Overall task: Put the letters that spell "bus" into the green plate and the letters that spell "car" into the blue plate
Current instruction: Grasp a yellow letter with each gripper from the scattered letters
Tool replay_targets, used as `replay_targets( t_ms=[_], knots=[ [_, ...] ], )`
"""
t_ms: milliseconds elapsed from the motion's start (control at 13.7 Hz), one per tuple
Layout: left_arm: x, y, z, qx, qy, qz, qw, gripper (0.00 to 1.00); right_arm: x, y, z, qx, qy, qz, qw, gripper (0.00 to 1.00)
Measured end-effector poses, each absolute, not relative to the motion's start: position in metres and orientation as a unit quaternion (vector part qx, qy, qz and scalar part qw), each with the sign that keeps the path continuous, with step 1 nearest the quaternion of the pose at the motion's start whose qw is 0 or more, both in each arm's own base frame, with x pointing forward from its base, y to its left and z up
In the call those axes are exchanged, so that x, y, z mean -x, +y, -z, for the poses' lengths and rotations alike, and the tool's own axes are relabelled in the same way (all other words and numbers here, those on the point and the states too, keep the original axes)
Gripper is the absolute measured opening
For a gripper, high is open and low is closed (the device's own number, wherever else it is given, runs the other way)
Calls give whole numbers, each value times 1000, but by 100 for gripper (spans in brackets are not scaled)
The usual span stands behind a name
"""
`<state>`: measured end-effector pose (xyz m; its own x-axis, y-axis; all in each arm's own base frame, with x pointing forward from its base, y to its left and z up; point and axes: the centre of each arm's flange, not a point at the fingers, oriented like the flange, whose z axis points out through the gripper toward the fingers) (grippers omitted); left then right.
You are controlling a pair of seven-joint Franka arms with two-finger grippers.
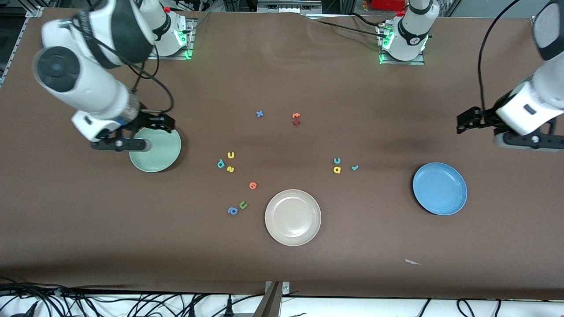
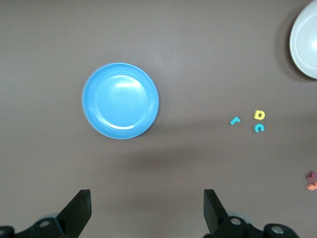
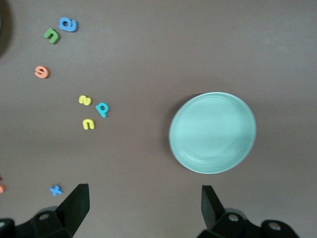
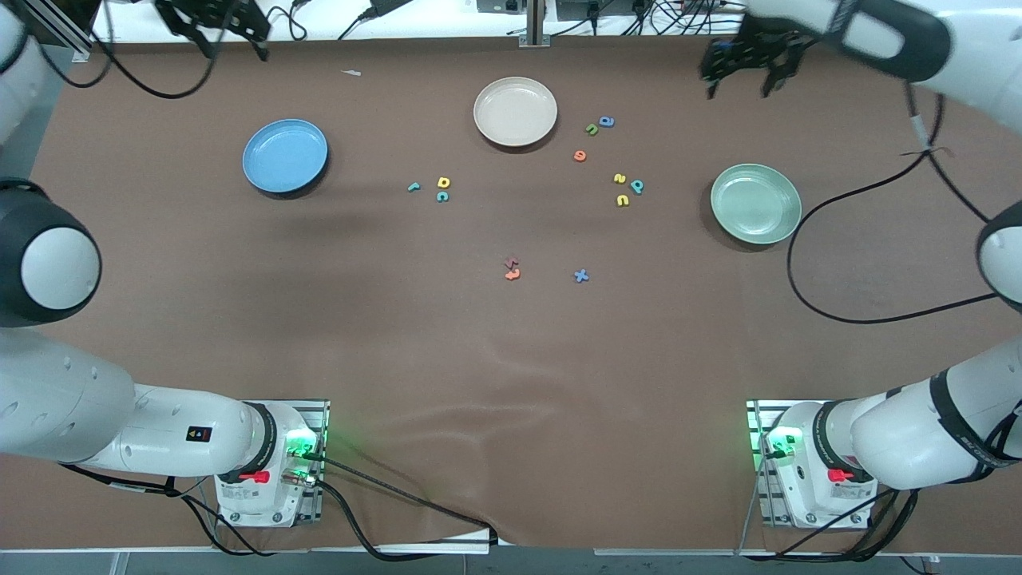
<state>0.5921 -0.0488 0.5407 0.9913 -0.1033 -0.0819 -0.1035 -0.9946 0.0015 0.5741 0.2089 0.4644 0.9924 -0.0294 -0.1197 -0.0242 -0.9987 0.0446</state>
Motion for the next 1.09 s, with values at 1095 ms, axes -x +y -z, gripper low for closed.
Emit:
replay_targets(
  t_ms=[1095],
  knots=[
    [-628, -253, -282, 995, 81, -57, -5, 100, -534, 330, -214, -997, -79, 11, 14, 85]
  ],
)
